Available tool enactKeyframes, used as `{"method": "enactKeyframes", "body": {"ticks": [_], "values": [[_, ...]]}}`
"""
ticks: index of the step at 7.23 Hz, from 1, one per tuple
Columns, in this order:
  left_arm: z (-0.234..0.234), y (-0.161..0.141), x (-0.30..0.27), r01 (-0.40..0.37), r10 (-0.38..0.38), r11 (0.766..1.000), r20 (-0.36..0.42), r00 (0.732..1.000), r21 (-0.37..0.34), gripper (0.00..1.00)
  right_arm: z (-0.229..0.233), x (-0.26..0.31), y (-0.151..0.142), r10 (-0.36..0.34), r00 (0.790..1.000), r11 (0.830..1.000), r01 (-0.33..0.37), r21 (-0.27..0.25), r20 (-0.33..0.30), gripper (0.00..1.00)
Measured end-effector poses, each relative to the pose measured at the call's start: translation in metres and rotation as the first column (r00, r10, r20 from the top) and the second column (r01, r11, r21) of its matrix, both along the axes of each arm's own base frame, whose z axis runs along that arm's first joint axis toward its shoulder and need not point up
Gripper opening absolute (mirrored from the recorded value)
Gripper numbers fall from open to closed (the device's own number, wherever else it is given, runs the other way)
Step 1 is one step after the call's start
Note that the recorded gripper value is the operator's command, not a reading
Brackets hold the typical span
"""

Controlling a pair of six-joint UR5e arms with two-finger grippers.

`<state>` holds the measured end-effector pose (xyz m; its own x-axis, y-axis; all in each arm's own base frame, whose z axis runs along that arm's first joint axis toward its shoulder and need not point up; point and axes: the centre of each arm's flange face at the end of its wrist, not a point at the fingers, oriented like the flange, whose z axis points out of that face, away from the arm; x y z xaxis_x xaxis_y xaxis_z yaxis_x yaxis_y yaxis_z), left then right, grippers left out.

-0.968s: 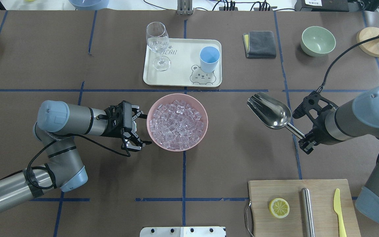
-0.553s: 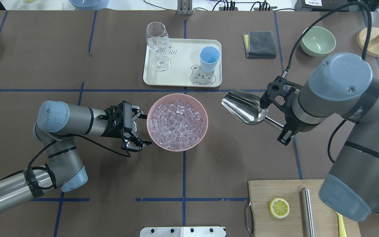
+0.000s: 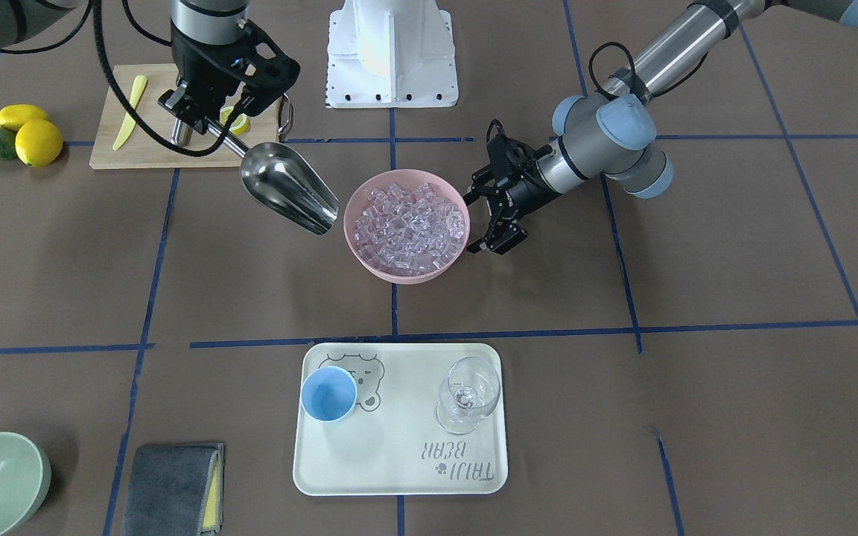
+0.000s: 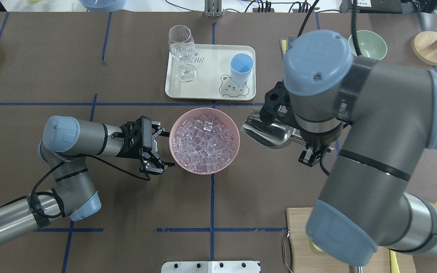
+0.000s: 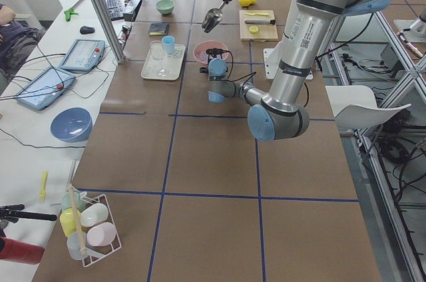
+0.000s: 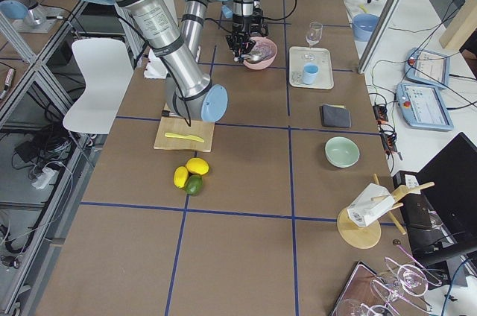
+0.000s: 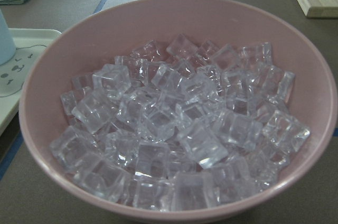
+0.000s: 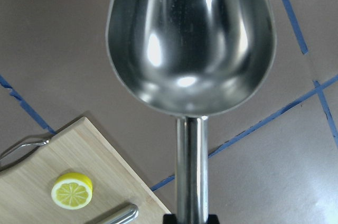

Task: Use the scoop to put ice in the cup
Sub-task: 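Move the scoop over the pink bowl with the right gripper, then dig the scoop into the ice cubes while the left gripper holds the bowl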

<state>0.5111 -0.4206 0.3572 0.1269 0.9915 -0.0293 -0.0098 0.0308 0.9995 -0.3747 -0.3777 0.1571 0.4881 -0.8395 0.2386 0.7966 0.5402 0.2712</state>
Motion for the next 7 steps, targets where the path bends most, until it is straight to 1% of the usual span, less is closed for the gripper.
{"method": "enactKeyframes", "body": {"ticks": [1,2,3,5,7], "values": [[0.000,0.000,0.000,0.000,0.000,1.000,0.000,1.000,0.000,1.00,-0.021,-0.019,-0.003,-0.028,0.998,0.999,0.027,-0.024,-0.054,0.00],[0.000,0.000,0.000,0.001,-0.001,1.000,0.001,1.000,0.000,1.00,-0.035,-0.038,-0.001,-0.055,0.994,0.998,0.052,-0.041,-0.095,0.00],[0.000,0.000,0.000,0.001,-0.001,1.000,0.001,1.000,0.000,1.00,-0.045,-0.056,0.000,-0.075,0.990,0.996,0.069,-0.052,-0.123,0.00],[0.000,0.000,0.001,0.000,0.000,1.000,0.000,1.000,0.000,1.00,-0.058,-0.090,-0.005,-0.093,0.981,0.994,0.080,-0.080,-0.171,0.00],[0.000,0.000,0.001,0.000,0.000,1.000,0.000,1.000,0.000,1.00,-0.061,-0.108,-0.009,-0.101,0.974,0.991,0.082,-0.102,-0.202,0.00]]}}
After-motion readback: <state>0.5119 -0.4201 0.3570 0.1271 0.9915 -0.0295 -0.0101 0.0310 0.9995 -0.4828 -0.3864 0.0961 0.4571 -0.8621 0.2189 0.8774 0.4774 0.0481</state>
